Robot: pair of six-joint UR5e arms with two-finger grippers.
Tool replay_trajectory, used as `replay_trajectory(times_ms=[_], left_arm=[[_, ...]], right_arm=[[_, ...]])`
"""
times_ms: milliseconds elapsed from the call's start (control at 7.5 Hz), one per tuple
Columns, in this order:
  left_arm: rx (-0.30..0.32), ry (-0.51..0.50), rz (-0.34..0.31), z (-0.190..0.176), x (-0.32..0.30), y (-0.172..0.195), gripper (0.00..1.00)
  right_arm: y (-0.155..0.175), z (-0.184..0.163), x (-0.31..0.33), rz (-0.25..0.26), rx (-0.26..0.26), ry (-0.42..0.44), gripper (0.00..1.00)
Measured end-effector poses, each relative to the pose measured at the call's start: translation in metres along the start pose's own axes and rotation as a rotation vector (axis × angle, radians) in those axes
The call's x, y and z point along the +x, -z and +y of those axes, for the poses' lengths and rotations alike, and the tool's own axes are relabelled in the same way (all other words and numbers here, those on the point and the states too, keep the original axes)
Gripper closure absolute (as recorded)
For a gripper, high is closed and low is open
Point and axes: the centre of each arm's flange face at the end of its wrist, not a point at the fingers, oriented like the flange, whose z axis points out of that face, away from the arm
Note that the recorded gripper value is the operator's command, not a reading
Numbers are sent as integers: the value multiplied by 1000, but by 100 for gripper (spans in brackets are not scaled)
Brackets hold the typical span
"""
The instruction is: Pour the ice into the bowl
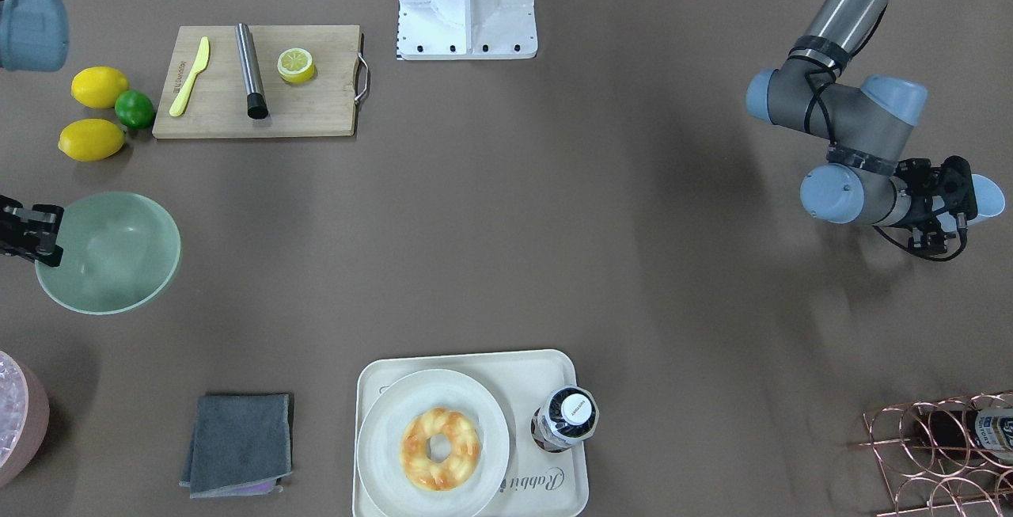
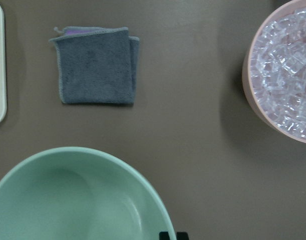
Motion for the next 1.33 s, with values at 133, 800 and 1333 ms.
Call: replay_trajectory(times_ms=[133, 800, 1333], left_arm=[[3, -1, -2, 2, 0, -1, 3], [18, 8, -23, 10, -6, -13, 3], [42, -1, -57, 7, -19, -47, 3]], right_arm=[[2, -1, -38, 10, 13, -23, 100], [-10, 13, -237, 42, 74, -107, 100], [-26, 59, -405, 23, 110, -137, 100]])
